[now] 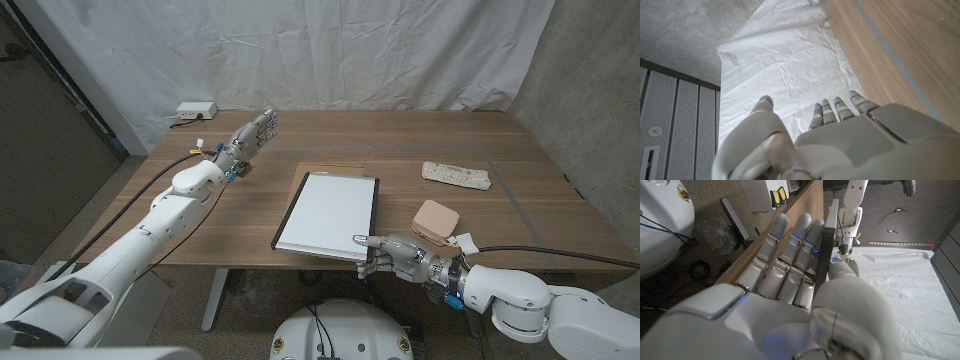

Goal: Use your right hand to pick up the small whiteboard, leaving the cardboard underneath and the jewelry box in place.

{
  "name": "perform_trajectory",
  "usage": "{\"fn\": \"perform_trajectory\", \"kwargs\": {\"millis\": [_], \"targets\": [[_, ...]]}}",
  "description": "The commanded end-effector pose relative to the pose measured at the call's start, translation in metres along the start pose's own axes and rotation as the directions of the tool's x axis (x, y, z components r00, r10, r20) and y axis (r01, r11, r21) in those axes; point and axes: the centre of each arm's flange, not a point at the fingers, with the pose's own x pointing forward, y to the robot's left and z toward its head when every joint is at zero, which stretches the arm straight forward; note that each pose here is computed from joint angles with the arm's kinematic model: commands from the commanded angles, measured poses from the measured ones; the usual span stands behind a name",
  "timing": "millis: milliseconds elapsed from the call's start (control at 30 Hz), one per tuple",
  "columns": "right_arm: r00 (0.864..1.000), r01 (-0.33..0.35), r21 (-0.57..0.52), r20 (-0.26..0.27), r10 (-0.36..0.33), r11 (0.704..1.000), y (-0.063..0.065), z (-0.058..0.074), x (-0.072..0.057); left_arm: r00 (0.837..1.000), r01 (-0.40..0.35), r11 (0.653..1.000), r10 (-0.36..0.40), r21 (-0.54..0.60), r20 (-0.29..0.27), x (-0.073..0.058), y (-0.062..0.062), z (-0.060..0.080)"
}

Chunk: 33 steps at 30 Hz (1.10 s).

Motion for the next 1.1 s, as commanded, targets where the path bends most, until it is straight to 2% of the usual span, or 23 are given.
{"fn": "perform_trajectory", "kwargs": {"millis": [33,1100], "targets": [[1.000,0.007,-0.017,0.028,-0.006,1.000,-0.002,0.012,-0.007,1.000,0.004,1.000,-0.004,0.013,-0.001,0.000,0.001,0.006],[0.998,0.009,-0.067,0.070,-0.004,0.998,-0.010,0.041,-0.020,1.000,-0.002,1.000,0.002,0.013,0.007,0.003,0.002,0.006]]}}
